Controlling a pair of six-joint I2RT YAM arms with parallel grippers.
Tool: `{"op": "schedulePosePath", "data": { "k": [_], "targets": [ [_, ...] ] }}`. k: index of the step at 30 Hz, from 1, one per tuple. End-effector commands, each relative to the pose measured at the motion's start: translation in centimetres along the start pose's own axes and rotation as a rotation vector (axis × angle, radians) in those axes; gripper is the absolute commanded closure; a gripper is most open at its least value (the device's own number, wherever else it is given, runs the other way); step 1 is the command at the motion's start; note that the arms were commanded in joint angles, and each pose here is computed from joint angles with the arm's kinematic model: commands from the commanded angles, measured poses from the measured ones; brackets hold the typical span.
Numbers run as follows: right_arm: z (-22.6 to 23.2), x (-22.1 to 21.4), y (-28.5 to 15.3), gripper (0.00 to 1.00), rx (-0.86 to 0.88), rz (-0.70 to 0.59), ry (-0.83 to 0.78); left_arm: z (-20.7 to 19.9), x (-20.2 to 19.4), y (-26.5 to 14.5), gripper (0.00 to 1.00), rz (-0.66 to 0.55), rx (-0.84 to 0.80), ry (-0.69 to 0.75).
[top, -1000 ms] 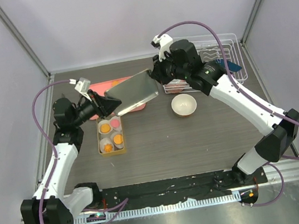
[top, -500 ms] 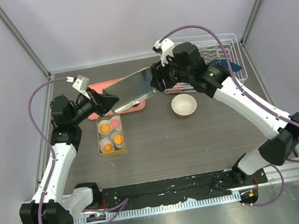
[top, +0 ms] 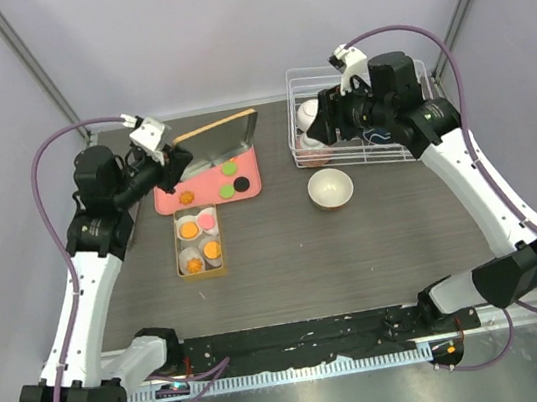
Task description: Pack the cookies
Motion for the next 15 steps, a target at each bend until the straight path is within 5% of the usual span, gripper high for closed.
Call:
{"op": "schedulePosePath", "data": {
  "k": [1,10,15],
  "targets": [
    [0.6,0.8,-0.5,0.39,0.086,-0.012,0.018,0.8,1.7,-1.2,1.0,0.11,0.086,0.248],
    [0.4,1.6,-1.1,0.38,0.213,-0.001,0.059,-0.1,2.9,-1.8,1.0,0.213,0.113,0.766],
    [-0.1,1.1,-1.2,0.38,0.328,0.034,0.148,-1.9,2.1,-2.4,1.0,0.139,0.131,1.053]
  ]
}}
Point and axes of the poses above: each gripper's point midway between its finger pads, its own y axis out along the fingers, its own z axis along the line the jaws close on, x = y × z, the point moved 6 cm from there along -y, back along the fingers, and after that the axes turned 1 degree about -y, right-handed, at the moved point
